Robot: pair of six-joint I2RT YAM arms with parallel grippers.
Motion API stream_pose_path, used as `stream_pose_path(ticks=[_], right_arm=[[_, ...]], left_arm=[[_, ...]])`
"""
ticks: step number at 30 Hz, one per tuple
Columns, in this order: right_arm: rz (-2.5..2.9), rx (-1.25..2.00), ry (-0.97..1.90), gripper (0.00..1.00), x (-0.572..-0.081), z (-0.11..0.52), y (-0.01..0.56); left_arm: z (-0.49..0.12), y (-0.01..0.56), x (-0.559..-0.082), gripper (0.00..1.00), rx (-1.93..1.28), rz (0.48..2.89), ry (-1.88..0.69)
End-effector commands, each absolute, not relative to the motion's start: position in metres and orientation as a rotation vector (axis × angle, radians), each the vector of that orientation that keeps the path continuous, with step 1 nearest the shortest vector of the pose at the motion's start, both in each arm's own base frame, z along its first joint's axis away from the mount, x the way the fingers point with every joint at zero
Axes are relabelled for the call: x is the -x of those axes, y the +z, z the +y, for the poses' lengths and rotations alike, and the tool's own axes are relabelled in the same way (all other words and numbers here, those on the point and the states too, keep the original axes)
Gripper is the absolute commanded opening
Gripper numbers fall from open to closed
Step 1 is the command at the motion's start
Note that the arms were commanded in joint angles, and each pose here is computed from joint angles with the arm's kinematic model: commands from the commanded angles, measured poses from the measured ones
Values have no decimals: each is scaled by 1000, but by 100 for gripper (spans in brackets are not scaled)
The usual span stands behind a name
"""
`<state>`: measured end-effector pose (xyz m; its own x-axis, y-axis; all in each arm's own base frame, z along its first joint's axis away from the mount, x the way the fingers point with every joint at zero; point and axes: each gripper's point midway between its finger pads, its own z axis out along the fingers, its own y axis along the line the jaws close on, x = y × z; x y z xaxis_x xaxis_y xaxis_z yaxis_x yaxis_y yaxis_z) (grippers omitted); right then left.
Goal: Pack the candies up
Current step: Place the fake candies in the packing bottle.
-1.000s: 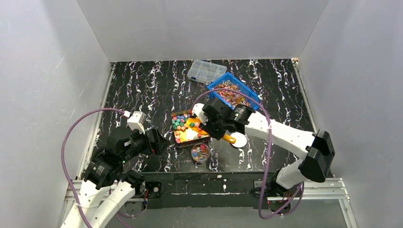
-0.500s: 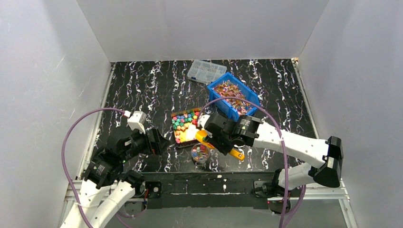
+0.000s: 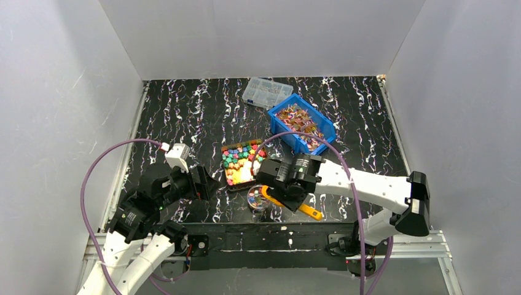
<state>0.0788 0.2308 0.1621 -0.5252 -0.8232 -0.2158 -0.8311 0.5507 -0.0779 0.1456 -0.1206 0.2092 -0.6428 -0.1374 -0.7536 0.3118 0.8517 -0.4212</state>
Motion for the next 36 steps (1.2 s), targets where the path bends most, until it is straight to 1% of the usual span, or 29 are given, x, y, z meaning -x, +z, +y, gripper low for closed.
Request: stream_pose_path(ticks=[1, 16, 30, 36], right_arm=[[2622, 1351, 18, 1, -73, 230, 173], [2713, 1371, -66, 1, -73, 251, 172], [2837, 1361, -102, 1, -61, 258, 151], [2873, 1349, -145, 1, -60, 257, 142]], left_arm=[[-122, 206, -146, 93, -137, 2180, -673], [-123, 205, -146, 92, -139, 2188, -678], [-126, 203, -144, 90, -156, 2204, -694], [-128, 204, -143, 87, -168, 2198, -710]])
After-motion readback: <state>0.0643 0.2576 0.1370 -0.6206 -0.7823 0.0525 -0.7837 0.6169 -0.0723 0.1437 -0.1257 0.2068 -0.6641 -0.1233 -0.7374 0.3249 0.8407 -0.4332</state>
